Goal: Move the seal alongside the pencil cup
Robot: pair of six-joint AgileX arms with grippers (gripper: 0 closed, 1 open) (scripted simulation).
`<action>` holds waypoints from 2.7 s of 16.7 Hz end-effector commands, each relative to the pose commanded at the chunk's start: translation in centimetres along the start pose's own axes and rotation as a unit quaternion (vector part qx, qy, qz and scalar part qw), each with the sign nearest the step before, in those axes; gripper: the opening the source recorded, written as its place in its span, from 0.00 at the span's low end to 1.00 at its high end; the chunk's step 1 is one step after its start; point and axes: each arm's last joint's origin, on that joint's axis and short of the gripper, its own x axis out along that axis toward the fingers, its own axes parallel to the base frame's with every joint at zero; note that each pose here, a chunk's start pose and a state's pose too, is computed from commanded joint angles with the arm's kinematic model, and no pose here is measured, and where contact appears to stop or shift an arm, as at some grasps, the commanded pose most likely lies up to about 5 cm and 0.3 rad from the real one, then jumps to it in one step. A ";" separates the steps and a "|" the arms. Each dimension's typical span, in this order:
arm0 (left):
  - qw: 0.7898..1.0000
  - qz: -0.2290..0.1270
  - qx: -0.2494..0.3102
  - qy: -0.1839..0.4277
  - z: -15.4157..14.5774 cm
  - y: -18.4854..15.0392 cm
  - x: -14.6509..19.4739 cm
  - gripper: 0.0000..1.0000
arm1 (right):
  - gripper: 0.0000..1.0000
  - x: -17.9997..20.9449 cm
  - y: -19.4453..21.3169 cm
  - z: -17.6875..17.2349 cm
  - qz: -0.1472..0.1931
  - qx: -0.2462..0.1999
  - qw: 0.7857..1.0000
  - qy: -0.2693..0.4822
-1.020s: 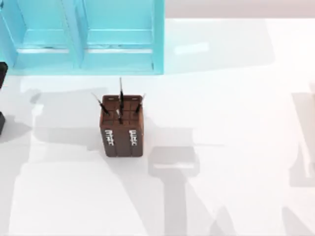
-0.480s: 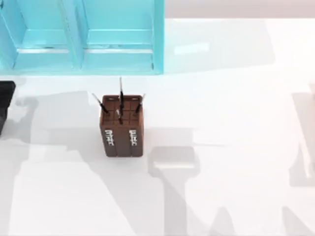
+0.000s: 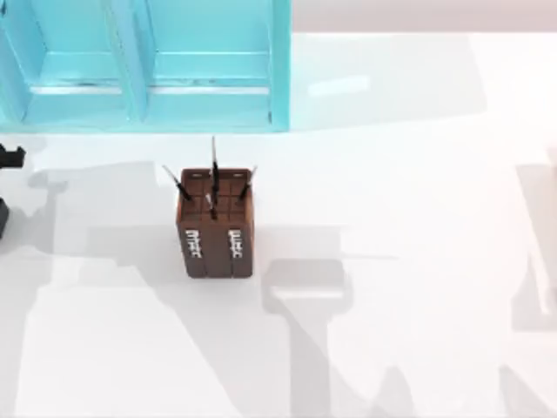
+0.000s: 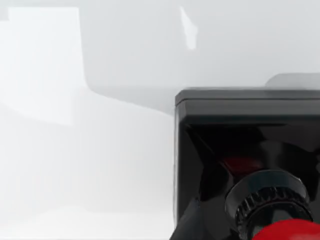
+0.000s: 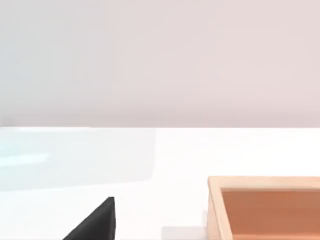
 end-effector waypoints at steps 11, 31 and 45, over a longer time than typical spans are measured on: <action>1.000 0.000 0.000 0.000 0.0 0.0 0.0 0.00 | 1.00 0.0 0.0 0.0 0.000 0.000 1.000 0.000; 1.000 0.000 0.001 -0.001 0.0 -14.0 -14.1 0.00 | 1.00 0.0 0.0 0.0 0.000 0.000 1.000 0.000; 1.000 0.000 0.000 -0.002 -6.7 -19.0 -14.4 0.00 | 1.00 0.0 0.0 0.0 0.000 0.000 1.000 0.000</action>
